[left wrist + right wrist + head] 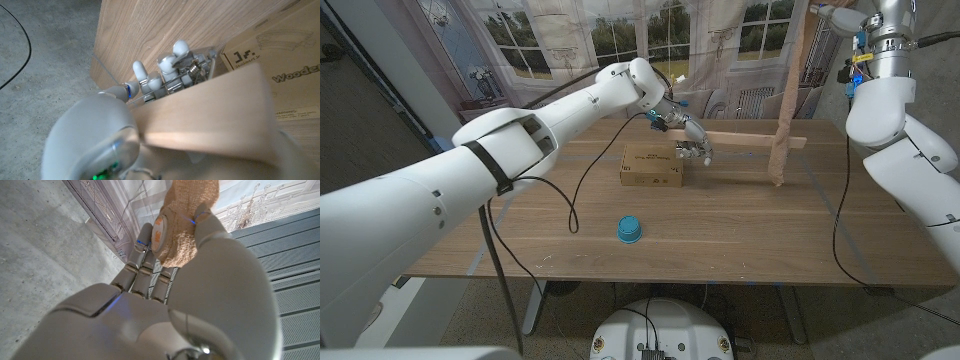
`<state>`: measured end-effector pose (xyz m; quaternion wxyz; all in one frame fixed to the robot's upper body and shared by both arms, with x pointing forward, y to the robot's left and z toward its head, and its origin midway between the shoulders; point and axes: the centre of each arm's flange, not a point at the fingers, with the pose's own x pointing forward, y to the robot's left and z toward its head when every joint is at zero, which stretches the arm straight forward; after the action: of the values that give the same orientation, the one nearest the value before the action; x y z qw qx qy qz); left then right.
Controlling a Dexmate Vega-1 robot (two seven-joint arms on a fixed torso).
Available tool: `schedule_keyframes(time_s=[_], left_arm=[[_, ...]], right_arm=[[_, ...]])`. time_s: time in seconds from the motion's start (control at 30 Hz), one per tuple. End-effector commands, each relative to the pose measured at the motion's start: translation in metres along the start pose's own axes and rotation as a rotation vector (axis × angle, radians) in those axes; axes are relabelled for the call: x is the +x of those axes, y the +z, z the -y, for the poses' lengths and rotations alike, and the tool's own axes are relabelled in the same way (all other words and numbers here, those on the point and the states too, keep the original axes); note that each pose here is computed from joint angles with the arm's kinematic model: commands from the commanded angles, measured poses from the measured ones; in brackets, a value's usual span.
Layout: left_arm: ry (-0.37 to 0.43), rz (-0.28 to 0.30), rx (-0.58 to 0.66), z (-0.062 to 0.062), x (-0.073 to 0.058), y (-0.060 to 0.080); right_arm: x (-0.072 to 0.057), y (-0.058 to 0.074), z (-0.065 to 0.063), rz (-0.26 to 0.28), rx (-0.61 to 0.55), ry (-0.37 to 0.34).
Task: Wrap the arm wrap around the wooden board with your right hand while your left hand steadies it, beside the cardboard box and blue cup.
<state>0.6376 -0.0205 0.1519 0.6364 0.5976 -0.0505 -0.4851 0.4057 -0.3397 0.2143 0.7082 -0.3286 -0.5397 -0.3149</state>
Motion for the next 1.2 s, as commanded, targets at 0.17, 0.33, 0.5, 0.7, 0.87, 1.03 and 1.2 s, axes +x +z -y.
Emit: schedule_keyframes(time_s=[0.17,0.33,0.5,0.7,0.87,1.03,1.2], left_arm=[[0.052,0.006,0.003,-0.004,0.002,-0.006],[0.032,0.043,-0.005,-0.003,0.002,-0.006],[0.011,0.079,0.011,-0.001,-0.003,-0.001],[-0.008,0.107,0.011,0.002,-0.006,0.003],[-0.018,0.134,0.011,0.003,-0.009,0.006],[-0.039,0.151,0.015,0.006,-0.009,0.009],[-0.062,0.164,0.021,0.009,-0.008,0.012]], right_arm=[[0.014,0.022,-0.01,0.048,0.045,0.049],[0.02,0.021,-0.012,0.023,0.061,0.085],[0.025,0.002,-0.014,-0.045,0.112,0.106],[0.027,-0.024,-0.013,-0.123,0.19,0.127],[0.026,-0.047,-0.009,-0.192,0.281,0.158],[0.021,-0.067,0.0,-0.258,0.335,0.137],[0.017,-0.086,0.007,-0.328,0.357,0.108]])
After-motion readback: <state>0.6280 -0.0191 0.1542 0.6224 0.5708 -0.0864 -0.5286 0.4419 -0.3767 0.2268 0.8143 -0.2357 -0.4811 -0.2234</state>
